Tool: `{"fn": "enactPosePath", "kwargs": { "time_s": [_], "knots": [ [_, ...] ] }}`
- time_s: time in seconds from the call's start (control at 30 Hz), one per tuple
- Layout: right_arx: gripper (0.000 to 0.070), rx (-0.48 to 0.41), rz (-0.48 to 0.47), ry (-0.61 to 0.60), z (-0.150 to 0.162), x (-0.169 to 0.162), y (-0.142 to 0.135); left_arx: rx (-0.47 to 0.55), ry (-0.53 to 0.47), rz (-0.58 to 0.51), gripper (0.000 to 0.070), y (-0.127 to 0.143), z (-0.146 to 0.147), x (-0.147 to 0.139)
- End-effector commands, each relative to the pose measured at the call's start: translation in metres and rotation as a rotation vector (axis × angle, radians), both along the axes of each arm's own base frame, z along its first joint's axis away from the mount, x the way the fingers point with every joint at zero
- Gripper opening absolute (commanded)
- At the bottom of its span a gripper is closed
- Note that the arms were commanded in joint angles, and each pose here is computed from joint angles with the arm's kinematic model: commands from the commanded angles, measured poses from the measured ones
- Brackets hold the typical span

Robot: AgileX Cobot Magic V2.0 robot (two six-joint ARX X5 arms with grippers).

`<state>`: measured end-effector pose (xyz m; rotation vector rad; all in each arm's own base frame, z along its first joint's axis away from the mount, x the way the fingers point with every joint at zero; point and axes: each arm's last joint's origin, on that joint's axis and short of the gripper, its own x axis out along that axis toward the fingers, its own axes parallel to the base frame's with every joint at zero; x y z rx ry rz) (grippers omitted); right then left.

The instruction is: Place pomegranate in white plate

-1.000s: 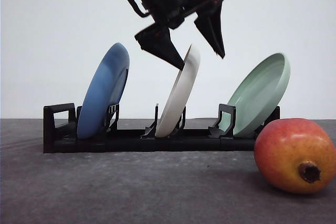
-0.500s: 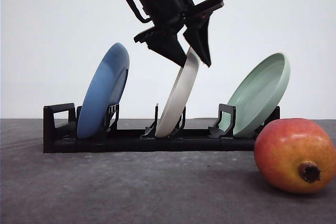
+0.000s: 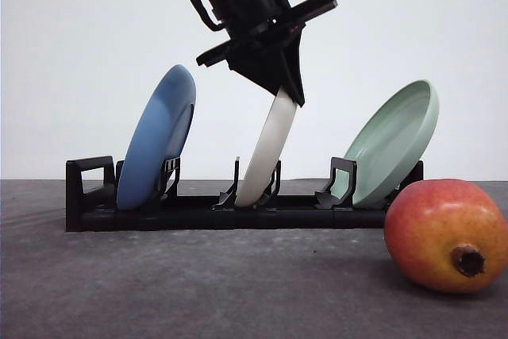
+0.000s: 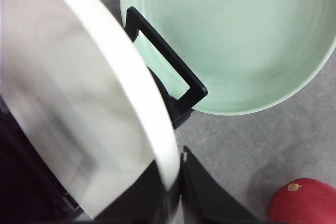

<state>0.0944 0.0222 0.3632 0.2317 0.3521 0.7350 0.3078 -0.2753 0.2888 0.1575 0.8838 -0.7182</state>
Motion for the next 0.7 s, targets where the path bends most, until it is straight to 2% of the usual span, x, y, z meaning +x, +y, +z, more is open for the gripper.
{"fn": "enactPosePath", "kwargs": {
  "time_s": [0.0,0.2,0.43,0.67],
  "knots": [
    [0.0598,0.006,0.001,-0.017,0.006,-0.001,0.000,-0.034,-0.042,-0.014,0.0000,-0.005,0.017,-0.003],
    [0.0598,0.006,0.001,-0.017,0.006,-0.001,0.000,-0.075,-0.087,-0.040,0.0000,0.001,0.048,-0.025],
    [0.0597,0.006,0.001,-0.017,0.006,-0.001,0.000,-0.144,-0.157,-0.104,0.0000,0.018,0.099,-0.072],
    [0.0598,0.009,0.000,-0.013,0.005,-0.001,0.000,-0.072,-0.132,-0.253,0.0001,0.042,0.128,-0.137]
  ]
}}
